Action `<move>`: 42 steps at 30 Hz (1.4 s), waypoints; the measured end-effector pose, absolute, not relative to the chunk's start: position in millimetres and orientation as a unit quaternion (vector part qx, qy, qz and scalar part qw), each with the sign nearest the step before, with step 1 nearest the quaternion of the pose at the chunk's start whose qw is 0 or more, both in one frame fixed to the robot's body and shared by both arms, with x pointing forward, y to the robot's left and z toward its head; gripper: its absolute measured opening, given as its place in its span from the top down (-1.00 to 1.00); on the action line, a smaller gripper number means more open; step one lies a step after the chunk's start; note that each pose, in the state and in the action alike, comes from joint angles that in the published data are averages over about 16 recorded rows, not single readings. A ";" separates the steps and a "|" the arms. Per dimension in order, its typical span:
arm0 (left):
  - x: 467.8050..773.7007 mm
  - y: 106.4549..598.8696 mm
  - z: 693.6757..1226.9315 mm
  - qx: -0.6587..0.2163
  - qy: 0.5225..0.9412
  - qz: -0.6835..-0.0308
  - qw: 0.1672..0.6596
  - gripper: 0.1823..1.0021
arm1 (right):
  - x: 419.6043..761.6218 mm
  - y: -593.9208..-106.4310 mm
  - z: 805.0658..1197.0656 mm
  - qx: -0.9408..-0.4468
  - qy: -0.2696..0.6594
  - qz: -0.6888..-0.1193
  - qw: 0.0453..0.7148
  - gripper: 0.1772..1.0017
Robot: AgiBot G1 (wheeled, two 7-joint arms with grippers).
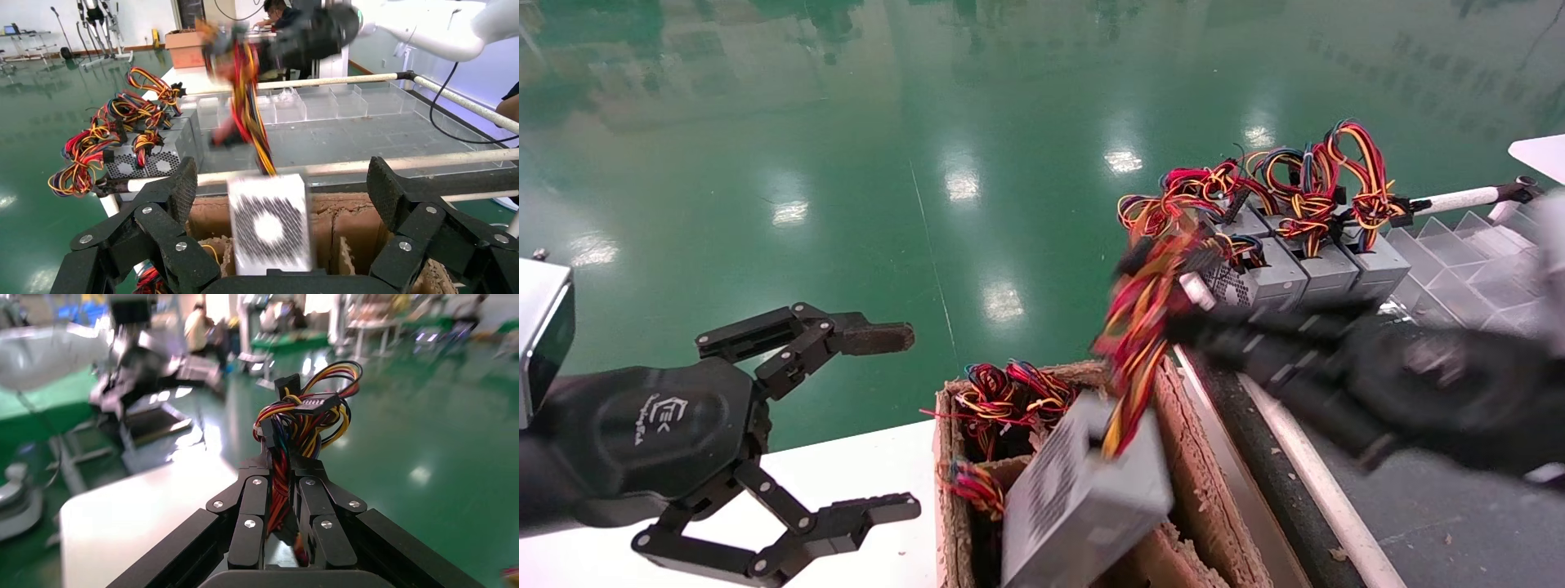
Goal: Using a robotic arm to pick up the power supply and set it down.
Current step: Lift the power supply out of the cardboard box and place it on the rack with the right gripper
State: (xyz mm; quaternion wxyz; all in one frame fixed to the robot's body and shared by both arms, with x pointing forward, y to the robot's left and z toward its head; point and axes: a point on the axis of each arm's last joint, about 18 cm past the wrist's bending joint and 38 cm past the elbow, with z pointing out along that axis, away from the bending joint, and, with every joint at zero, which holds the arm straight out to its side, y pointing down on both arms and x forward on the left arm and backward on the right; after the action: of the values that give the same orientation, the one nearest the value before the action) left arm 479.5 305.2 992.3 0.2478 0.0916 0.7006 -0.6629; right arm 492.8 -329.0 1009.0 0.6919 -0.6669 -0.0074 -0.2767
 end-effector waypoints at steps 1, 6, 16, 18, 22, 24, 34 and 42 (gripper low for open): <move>479.5 305.2 992.3 0.092 0.701 -0.663 0.248 -1.00 | 490.1 -336.4 1014.1 -0.661 -0.006 -0.285 0.694 0.87; 479.5 305.2 992.3 0.092 0.701 -0.663 0.248 -1.00 | 478.6 -371.1 1037.7 -0.636 0.001 -0.333 0.696 0.87; 479.5 305.2 992.3 0.092 0.701 -0.663 0.248 -1.00 | 469.2 -440.1 1054.0 -0.613 0.053 -0.434 0.659 0.87; 479.5 305.2 992.3 0.092 0.701 -0.663 0.248 -1.00 | 467.8 -453.6 1053.0 -0.610 0.066 -0.449 0.649 0.87; 479.5 305.2 992.3 0.092 0.701 -0.663 0.248 -1.00 | 464.6 -478.8 1047.7 -0.609 0.094 -0.472 0.631 0.87; 479.5 305.2 992.3 0.092 0.701 -0.663 0.248 -1.00 | 462.7 -489.9 1043.7 -0.609 0.106 -0.481 0.622 0.87; 479.5 305.2 992.3 0.092 0.701 -0.663 0.248 -1.00 | 459.3 -522.1 1012.2 -0.636 0.146 -0.491 0.577 0.88; 479.5 305.2 992.3 0.092 0.701 -0.663 0.248 -1.00 | 476.2 -516.4 993.9 -0.663 0.138 -0.507 0.533 0.88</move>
State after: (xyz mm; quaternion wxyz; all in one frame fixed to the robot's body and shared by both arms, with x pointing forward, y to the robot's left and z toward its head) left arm 479.5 305.2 992.3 0.2478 0.0916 0.7006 -0.6629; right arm 476.2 -516.4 993.9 0.5330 -0.6631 0.1376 -0.5072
